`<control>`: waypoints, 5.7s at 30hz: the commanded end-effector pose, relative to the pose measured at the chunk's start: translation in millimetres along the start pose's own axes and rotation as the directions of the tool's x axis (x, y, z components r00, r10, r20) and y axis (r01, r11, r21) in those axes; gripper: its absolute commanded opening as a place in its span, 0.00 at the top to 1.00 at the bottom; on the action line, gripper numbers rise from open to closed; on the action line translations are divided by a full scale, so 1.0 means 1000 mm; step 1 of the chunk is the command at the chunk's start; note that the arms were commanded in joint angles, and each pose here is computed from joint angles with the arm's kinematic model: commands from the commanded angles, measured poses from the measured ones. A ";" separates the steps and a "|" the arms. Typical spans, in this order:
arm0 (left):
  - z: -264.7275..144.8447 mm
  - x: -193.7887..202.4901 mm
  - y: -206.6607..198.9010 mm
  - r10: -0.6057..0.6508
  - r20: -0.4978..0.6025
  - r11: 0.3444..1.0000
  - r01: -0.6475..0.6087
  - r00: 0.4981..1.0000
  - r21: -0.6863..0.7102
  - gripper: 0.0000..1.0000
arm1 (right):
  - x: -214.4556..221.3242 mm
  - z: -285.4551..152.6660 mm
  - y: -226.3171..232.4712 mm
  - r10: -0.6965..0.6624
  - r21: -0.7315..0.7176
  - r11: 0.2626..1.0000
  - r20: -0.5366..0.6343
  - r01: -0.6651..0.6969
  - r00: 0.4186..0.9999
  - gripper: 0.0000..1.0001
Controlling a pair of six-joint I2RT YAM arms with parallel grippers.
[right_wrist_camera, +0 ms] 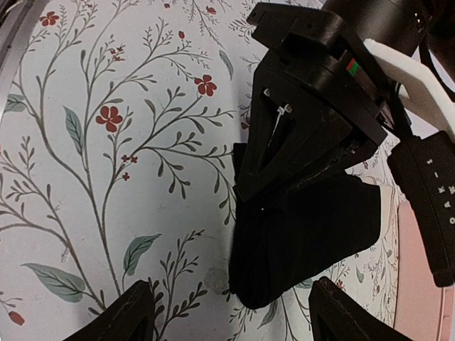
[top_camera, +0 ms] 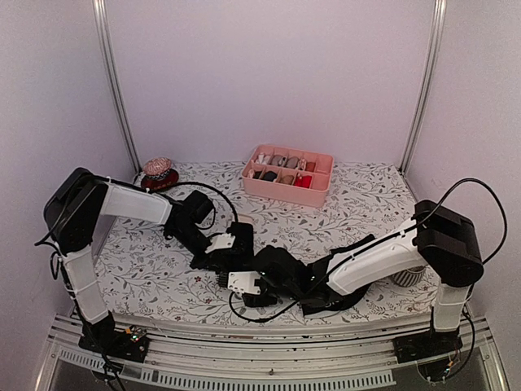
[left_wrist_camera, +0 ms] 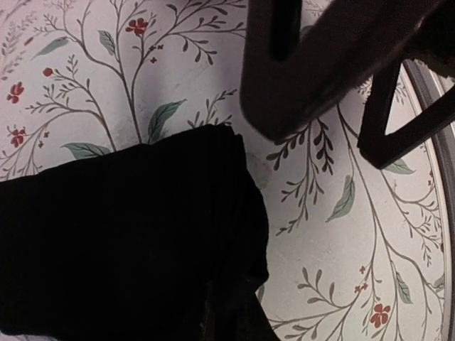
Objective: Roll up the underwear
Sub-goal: Roll the underwear at the center of the board.
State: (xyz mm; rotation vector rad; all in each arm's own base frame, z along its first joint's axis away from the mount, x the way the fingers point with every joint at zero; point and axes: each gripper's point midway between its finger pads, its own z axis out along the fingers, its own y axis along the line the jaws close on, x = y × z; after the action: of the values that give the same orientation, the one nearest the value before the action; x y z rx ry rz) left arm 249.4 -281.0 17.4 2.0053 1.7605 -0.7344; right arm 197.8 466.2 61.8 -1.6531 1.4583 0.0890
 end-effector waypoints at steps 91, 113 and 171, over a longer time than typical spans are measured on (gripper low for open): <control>0.009 -0.013 -0.021 0.503 -0.229 0.670 -0.543 0.833 -0.505 0.53 | 0.055 0.053 0.015 0.599 -0.457 0.470 -0.464 -0.755 0.653 0.97; 0.012 0.017 -0.016 0.436 -0.294 0.714 -0.526 0.850 -0.461 0.58 | 0.059 0.049 0.015 0.595 -0.465 0.468 -0.464 -0.752 0.657 0.97; 0.009 -0.004 0.002 -0.264 -0.030 0.943 0.265 0.964 0.199 0.93 | -0.005 0.004 -0.004 -0.130 0.031 0.990 -0.113 0.135 0.985 0.52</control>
State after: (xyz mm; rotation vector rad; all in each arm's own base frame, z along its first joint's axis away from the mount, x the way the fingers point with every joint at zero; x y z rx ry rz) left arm 252.8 -295.6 17.2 1.9979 1.8982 -0.8179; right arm 181.1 450.5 49.3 -1.7710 1.5484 -0.0153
